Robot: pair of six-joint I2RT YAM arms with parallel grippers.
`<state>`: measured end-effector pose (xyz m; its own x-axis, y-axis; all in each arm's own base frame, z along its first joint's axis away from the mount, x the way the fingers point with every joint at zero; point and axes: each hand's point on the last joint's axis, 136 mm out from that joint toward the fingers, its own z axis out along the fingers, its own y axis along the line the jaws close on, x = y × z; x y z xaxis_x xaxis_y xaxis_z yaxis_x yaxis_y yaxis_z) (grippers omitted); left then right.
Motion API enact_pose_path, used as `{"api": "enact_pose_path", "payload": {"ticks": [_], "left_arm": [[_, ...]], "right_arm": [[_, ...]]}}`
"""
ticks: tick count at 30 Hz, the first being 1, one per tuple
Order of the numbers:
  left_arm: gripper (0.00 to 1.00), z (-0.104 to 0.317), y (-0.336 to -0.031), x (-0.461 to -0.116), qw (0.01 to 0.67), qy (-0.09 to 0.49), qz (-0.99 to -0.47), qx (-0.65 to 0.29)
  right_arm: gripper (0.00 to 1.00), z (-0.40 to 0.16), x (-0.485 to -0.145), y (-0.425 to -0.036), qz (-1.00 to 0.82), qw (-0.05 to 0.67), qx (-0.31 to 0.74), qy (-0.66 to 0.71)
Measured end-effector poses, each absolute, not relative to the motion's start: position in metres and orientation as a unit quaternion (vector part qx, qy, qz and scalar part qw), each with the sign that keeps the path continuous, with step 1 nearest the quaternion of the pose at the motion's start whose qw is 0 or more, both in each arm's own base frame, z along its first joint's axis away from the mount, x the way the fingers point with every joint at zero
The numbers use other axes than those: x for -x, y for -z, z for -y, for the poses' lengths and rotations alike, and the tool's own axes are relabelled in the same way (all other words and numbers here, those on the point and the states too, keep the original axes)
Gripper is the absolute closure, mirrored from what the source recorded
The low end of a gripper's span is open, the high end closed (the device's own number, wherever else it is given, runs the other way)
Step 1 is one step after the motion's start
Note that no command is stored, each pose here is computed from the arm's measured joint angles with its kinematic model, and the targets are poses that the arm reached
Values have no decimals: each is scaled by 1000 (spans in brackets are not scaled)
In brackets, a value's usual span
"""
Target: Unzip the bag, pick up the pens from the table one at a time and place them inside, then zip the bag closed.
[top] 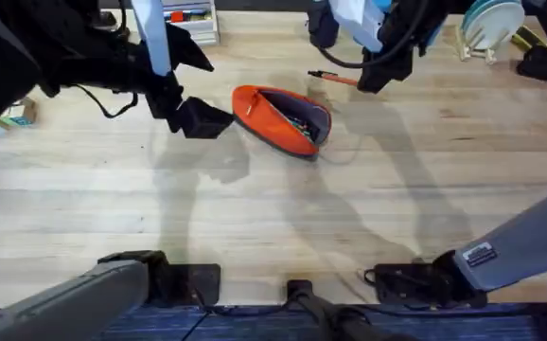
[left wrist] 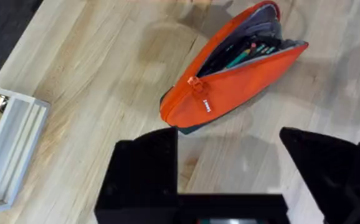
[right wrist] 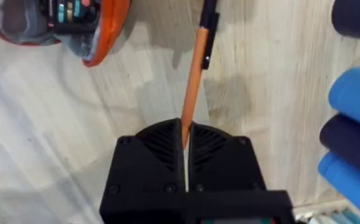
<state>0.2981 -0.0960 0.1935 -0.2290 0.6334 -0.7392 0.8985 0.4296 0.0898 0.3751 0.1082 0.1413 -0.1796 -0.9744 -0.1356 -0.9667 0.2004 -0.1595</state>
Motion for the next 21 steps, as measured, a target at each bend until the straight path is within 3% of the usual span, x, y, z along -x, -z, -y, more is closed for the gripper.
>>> {"api": "enact_pose_path", "payload": {"ticks": [12, 21], "left_arm": [[7, 96, -193, -298, 365, 181, -763, -502], [8, 96, -194, -298, 365, 181, -762, -502]], "right_arm": [[971, -108, -338, -197, -799, 144, 584, -1], [970, -120, -300, -199, -829, 104, 546, -65]]}}
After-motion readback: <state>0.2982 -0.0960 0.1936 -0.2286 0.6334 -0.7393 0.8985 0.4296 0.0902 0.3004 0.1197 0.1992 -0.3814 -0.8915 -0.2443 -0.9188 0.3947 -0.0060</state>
